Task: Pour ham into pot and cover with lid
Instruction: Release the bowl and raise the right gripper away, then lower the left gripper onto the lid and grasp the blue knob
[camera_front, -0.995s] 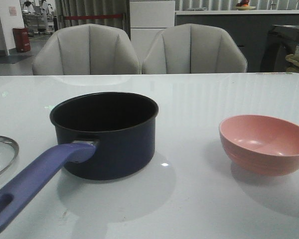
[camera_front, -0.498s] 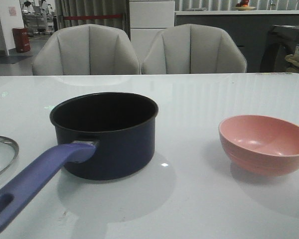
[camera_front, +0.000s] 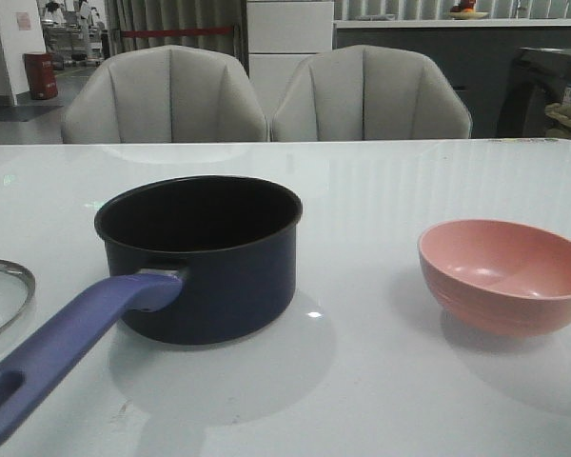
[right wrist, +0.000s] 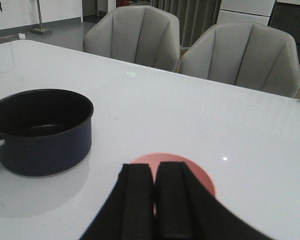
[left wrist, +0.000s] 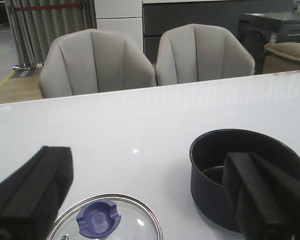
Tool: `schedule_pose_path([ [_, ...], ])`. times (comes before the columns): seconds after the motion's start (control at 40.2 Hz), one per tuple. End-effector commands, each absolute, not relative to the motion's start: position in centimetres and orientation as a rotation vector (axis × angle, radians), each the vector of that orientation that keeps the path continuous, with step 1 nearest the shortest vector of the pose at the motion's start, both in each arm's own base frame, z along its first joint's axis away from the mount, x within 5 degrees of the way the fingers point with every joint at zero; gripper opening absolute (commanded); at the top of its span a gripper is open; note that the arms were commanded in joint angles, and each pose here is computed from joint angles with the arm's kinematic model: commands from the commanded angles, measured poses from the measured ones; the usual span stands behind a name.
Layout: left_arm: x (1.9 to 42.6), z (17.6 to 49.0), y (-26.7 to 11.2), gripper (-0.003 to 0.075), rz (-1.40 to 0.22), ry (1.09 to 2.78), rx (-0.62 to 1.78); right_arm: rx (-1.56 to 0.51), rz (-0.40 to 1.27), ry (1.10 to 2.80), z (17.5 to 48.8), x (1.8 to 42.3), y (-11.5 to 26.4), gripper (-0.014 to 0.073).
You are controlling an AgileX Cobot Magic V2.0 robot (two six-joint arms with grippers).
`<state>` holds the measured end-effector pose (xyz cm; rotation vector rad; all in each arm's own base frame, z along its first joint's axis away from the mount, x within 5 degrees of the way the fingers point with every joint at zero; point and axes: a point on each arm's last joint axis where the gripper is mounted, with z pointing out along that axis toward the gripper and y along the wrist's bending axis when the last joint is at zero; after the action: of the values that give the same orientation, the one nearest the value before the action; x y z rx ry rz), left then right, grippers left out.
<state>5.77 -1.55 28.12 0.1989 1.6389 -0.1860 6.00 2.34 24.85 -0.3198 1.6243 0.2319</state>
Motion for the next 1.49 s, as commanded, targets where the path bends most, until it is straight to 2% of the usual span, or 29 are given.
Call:
schedule_pose_path([
  [0.0, 6.5, 30.3, -1.7, 0.0648, -0.202, 1.605, 0.187, -0.292, 0.223, 1.546, 26.2, 6.1, 2.2, 0.0155],
  [0.274, 10.6, 33.5, -2.7, 0.0651, -0.227, 1.787, 0.178, -0.292, 0.223, 1.546, 26.2, 6.1, 2.2, 0.0155],
  [0.522, 16.1, 34.8, -2.8, 0.0651, -0.202, 2.145, 0.106, -0.292, 0.223, 1.546, 26.2, 6.1, 2.2, 0.0155],
  [0.721, 19.9, 35.1, -1.7, 0.0651, -0.16, 2.329, 0.021, -0.292, 0.223, 1.546, 26.2, 6.1, 2.2, 0.0155],
  [0.821, 21.7, 34.5, -1.5, 0.0651, -0.163, 2.386, 0.003, -0.292, 0.223, 1.546, 26.2, 6.1, 2.2, 0.0155],
  [1.144, 27.3, 29.9, -1.8, 0.0651, -0.172, 2.639, -0.006, -0.292, 0.223, 1.546, 26.2, 6.1, 2.2, 0.0155],
  [1.468, 31.8, 28.2, -1.7, 0.0651, -0.142, 2.794, 0.029, -0.292, 0.223, 1.546, 26.2, 6.1, 2.2, 0.0155],
])
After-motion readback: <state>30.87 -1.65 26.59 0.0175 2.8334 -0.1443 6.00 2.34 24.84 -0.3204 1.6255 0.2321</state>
